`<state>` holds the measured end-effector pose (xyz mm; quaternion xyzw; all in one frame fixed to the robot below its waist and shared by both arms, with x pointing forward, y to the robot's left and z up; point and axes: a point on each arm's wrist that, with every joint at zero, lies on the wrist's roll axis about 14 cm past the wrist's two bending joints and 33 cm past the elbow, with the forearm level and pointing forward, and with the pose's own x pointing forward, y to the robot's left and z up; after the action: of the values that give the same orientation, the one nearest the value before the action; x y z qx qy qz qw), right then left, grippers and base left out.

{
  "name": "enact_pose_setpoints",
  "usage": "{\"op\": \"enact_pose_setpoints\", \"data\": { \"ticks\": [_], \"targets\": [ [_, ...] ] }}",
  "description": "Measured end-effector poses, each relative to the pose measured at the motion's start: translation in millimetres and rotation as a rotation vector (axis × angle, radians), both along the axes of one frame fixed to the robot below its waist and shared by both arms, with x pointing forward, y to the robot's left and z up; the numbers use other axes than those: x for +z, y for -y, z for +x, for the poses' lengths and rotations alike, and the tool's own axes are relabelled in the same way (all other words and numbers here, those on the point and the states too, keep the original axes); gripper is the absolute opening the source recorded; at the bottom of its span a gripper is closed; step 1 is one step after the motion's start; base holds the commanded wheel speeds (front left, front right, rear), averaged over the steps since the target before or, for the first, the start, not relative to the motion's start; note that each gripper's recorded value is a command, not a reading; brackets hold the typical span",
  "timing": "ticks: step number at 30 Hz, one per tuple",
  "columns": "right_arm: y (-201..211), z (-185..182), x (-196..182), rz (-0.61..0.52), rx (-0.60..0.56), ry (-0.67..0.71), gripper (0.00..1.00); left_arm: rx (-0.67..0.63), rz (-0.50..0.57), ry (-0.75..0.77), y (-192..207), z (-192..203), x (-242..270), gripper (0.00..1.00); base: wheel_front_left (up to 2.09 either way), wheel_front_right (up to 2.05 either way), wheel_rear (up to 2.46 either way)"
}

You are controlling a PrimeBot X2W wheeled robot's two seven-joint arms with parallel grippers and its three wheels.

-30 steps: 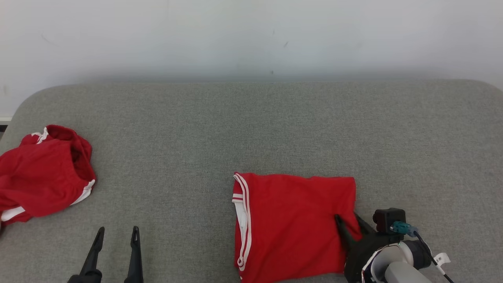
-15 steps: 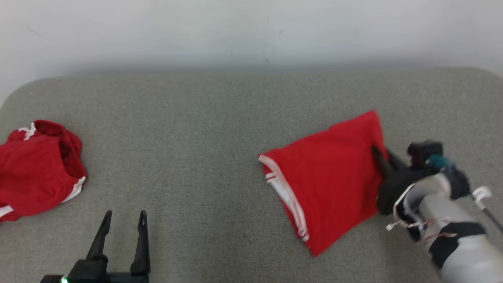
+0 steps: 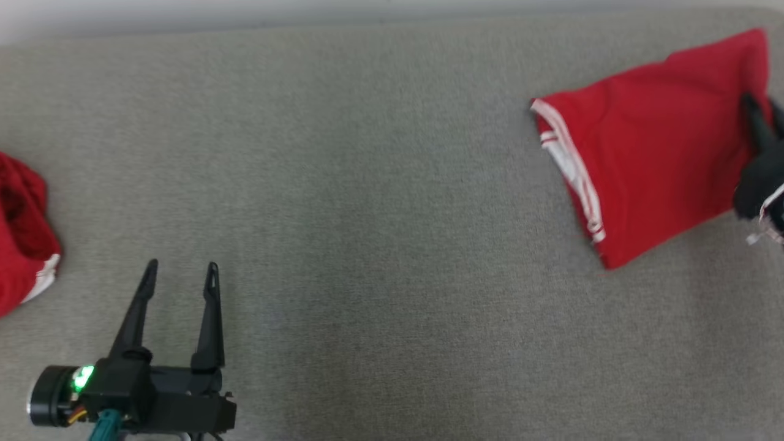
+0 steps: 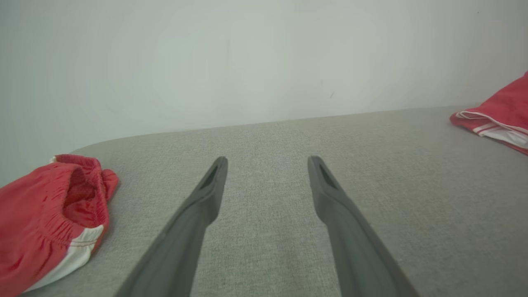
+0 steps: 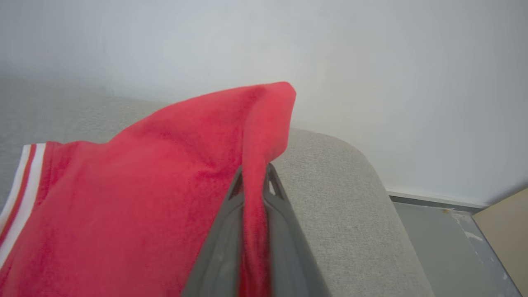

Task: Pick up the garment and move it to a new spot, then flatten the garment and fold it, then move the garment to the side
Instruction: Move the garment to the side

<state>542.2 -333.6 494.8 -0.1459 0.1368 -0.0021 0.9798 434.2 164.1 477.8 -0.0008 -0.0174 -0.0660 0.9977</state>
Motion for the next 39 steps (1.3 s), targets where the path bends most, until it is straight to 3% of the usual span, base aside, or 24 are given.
{"op": "enact_pose_setpoints", "data": {
  "ticks": [15,26,36,37,39],
  "targets": [
    [77.2,26.2,11.3,-0.194,-0.103,-0.017,0.00,-0.146,0.046,0.014,39.0,56.5,-31.3,1.00,0.00,0.00,0.00],
    [123.0,33.0,27.2,-0.354,-0.165,-0.044,0.00,-0.203,0.059,0.029,57.2,71.7,-48.8,1.00,0.00,0.00,0.00],
    [136.0,34.5,25.1,-0.403,-0.193,-0.077,0.00,-0.207,0.062,0.029,58.2,74.5,-55.0,1.00,0.00,0.00,0.00],
    [137.8,34.7,24.3,-0.411,-0.199,-0.086,1.00,-0.205,0.064,0.029,57.8,74.7,-55.9,1.00,0.00,0.00,0.00],
    [138.5,34.3,24.0,-0.414,-0.204,-0.090,1.00,-0.206,0.066,0.027,57.8,74.5,-56.6,1.00,0.00,0.00,0.00]
  ]
}}
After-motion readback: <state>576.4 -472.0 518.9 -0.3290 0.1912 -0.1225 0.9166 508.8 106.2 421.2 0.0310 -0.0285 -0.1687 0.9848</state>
